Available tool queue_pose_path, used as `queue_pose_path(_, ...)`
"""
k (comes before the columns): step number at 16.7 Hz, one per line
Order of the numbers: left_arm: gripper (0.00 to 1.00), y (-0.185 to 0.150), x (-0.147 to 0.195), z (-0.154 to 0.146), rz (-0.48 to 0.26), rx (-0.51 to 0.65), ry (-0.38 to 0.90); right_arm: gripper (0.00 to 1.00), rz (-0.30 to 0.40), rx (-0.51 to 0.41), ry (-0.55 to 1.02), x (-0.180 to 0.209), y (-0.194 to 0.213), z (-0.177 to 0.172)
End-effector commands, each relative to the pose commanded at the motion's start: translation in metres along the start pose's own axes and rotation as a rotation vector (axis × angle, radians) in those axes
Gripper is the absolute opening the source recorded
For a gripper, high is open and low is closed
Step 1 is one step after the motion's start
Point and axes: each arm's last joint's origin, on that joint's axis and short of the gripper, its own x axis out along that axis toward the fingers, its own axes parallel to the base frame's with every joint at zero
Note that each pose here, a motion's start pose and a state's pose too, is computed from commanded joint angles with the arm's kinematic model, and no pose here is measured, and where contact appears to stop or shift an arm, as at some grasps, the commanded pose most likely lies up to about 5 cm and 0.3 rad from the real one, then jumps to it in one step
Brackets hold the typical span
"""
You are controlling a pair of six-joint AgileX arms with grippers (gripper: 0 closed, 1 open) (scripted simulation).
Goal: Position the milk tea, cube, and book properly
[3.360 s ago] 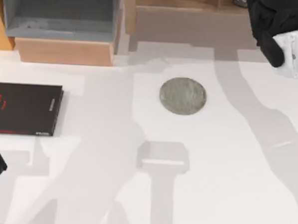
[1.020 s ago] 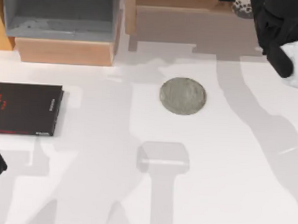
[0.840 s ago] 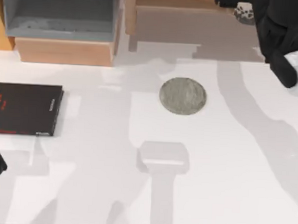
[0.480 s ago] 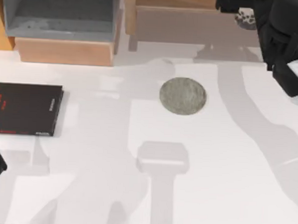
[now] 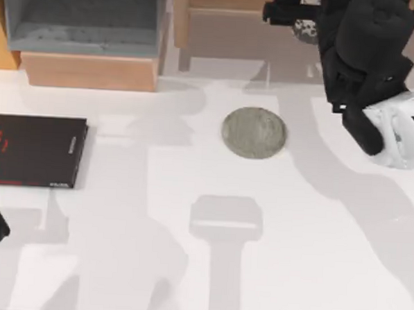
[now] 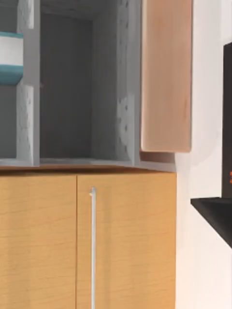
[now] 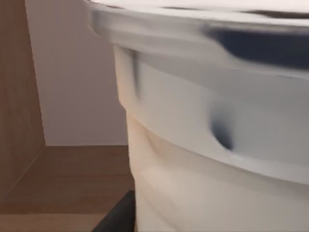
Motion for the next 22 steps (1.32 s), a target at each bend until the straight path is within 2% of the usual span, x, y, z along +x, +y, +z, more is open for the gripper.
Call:
queue_pose_path(4, 1.00, 0.000, 0.000, 0.000, 0.000, 0.000, 0.000, 0.00, 0.005, -0.026, 0.048, -0.021, 0.035, -0.049)
queue_pose_path(8, 1.00, 0.000, 0.000, 0.000, 0.000, 0.000, 0.000, 0.00, -0.021, -0.048, 0.073, -0.039, 0.058, -0.091)
queue_pose_path(16, 1.00, 0.000, 0.000, 0.000, 0.000, 0.000, 0.000, 0.00, -0.040, -0.041, 0.064, -0.043, 0.065, -0.102)
queue_pose_path(22, 1.00, 0.000, 0.000, 0.000, 0.000, 0.000, 0.000, 0.00, -0.038, -0.041, 0.063, -0.046, 0.066, -0.130)
